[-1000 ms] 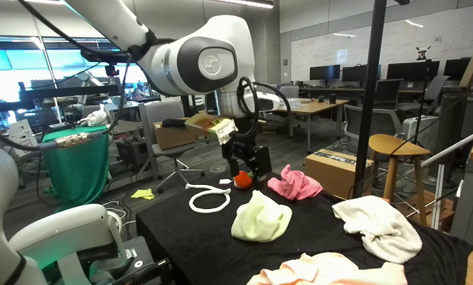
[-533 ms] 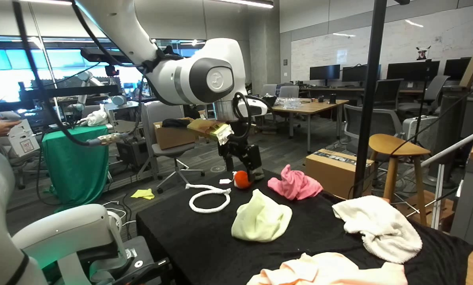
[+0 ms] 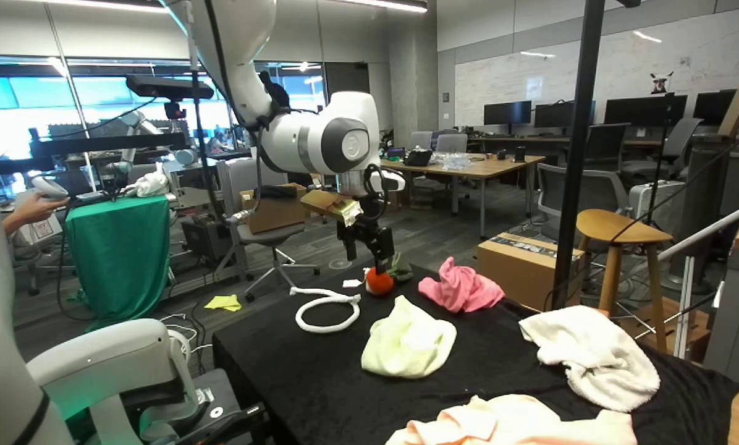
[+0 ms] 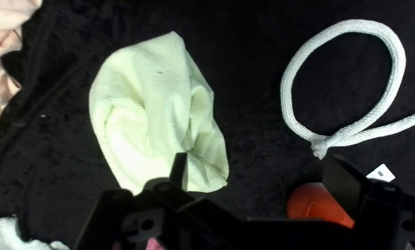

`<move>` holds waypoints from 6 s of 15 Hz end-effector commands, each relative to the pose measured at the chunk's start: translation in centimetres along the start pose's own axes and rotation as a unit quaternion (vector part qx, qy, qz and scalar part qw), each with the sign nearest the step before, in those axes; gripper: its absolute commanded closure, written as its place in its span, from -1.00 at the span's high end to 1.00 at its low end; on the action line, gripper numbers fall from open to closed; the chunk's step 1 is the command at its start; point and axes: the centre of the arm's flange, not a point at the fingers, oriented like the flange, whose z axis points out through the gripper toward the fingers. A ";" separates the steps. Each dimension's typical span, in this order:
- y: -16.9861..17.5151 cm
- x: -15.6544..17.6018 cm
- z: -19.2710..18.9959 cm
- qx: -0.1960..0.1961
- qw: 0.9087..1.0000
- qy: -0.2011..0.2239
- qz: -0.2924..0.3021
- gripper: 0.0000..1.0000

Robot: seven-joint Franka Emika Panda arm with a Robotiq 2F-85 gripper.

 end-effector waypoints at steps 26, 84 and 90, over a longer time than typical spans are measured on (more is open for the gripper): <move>-12.1 4.0 18.1 0.130 0.988 0.014 0.079 1.00; 15.2 -4.8 -10.7 0.007 0.981 0.161 0.111 -0.78; 16.5 -5.3 -11.4 -0.007 0.985 0.142 0.097 -0.78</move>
